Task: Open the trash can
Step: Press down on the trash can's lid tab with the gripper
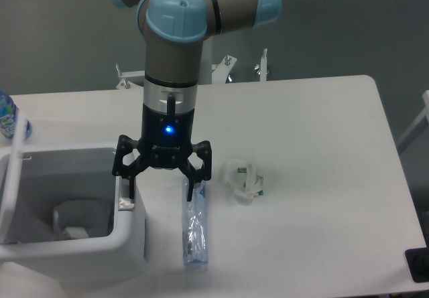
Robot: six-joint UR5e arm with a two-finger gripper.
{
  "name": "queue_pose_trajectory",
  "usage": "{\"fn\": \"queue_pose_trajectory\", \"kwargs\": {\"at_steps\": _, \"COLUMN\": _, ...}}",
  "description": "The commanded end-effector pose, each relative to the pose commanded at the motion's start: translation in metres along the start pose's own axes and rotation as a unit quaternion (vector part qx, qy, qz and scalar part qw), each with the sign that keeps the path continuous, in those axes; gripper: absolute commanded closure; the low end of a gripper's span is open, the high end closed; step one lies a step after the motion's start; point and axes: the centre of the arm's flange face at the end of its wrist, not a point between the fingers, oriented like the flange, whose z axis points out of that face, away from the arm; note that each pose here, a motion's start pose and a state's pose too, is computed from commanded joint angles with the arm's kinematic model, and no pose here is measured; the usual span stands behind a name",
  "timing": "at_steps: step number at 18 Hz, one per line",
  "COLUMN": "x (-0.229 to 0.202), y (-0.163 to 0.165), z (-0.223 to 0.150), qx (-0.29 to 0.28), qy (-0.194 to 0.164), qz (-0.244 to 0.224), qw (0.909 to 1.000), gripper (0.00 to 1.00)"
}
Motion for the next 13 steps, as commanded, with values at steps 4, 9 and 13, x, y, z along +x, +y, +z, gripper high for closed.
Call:
{"fn": "queue_pose_trajectory", "kwargs": {"at_steps": 4, "x": -0.041, "y": -0.020, "z": -0.031, "qx": 0.022, "qy": -0.054, "qz": 0.039, "qw": 0.9976, "gripper": 0.00}}
{"fn": "queue_pose_trajectory", "kwargs": {"at_steps": 9, "x": -0.123, "y": 0.017, "z": -0.023, "qx": -0.080, "qy": -0.191, "qz": 0.126, "qw": 0.9702, "gripper": 0.00}}
{"fn": "queue_pose_trajectory", "kwargs": {"at_steps": 13, "x": -0.152, "y": 0.051, "z": -0.020, "qx": -0.152, "qy": -0.204, "qz": 0.208, "qw": 0.9444, "gripper": 0.00}}
